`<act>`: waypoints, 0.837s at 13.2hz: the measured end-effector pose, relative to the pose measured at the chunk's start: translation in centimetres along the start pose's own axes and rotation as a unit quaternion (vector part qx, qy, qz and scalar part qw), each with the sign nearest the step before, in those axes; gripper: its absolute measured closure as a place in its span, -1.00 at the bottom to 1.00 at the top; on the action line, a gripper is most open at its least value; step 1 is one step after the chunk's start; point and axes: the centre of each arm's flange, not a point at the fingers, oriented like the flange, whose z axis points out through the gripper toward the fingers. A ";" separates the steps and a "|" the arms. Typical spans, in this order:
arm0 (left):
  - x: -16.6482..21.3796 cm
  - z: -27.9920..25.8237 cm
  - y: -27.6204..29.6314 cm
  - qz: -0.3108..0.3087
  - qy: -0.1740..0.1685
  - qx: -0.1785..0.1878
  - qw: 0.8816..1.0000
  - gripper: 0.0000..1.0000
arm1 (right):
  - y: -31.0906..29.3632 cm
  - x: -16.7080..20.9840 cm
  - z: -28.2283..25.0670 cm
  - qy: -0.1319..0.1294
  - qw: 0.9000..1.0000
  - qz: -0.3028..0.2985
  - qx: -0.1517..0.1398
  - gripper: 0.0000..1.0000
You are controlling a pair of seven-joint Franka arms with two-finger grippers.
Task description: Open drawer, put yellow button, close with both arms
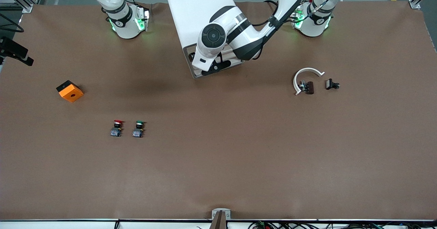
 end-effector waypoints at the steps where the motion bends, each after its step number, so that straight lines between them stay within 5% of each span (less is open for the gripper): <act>1: 0.2 0.0 0.0 -0.004 -0.005 -0.001 1.000 -1.00 | 0.1 0.0 0.1 -0.001 1.000 0.000 0.000 -1.00; 7: 0.9 -0.5 0.1 -0.016 -0.016 -0.012 1.000 -1.00 | 0.4 0.0 0.6 -0.006 1.000 0.002 -0.009 -1.00; 11: 8.7 -8.3 -1.3 -0.066 0.012 -0.073 0.995 -1.00 | 0.6 0.1 0.8 -0.006 1.000 0.002 -0.015 -1.00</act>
